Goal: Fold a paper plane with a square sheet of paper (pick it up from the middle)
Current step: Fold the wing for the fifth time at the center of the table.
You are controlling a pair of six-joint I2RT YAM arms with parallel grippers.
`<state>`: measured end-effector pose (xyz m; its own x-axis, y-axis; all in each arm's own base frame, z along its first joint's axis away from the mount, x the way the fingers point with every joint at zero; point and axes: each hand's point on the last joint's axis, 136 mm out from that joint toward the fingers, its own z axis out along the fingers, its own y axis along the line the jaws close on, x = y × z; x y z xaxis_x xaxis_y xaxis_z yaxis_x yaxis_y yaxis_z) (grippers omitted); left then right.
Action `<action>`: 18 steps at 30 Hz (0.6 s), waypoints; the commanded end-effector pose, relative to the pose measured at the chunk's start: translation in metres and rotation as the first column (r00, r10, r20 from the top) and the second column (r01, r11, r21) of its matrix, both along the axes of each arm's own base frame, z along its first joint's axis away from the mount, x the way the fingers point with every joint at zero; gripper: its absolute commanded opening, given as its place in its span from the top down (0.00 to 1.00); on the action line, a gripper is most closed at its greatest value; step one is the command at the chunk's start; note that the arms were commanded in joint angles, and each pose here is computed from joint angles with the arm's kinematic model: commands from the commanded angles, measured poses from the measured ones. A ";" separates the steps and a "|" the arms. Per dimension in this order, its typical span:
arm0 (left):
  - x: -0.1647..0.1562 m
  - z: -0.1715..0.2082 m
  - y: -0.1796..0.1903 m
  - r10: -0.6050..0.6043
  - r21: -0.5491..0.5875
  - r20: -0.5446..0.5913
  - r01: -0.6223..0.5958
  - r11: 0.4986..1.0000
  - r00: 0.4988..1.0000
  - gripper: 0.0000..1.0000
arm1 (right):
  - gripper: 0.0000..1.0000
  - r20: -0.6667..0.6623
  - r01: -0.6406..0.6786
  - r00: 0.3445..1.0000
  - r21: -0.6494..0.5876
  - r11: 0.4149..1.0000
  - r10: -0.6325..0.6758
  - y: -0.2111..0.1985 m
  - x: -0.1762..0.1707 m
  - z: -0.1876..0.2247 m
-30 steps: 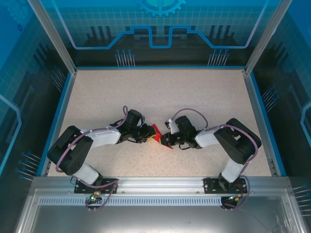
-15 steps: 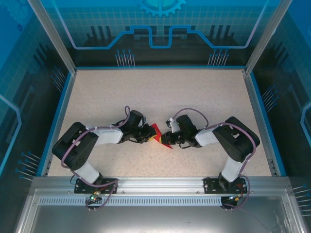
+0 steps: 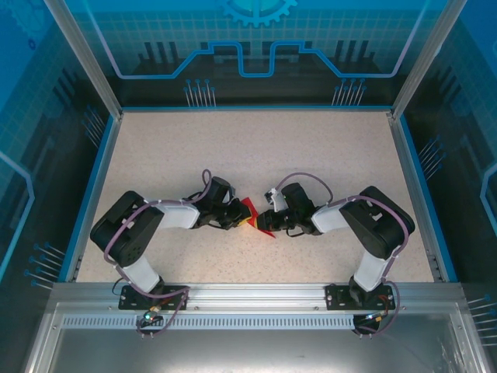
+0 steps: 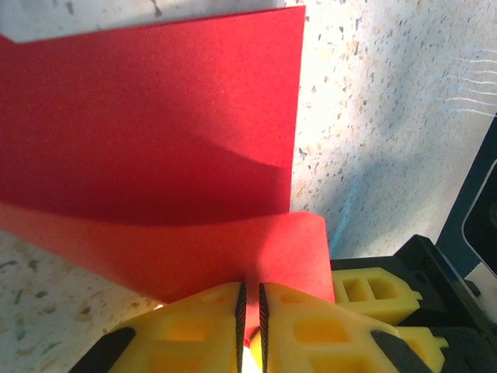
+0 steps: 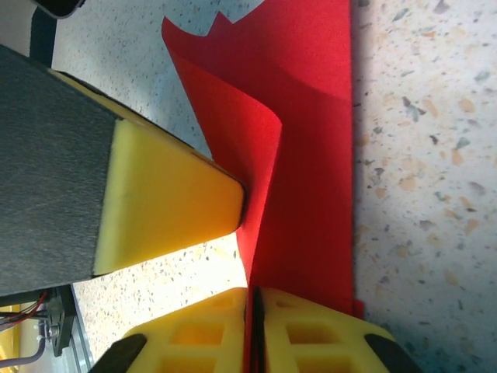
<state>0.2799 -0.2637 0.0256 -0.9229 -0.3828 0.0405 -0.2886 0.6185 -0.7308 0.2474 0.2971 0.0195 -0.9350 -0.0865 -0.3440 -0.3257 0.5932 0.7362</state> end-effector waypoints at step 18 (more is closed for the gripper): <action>0.006 0.005 -0.010 -0.043 -0.009 0.026 0.043 0.999 0.999 0.86 | 0.65 -0.016 -0.088 0.996 -0.130 0.988 0.086 -0.015 -0.009 0.020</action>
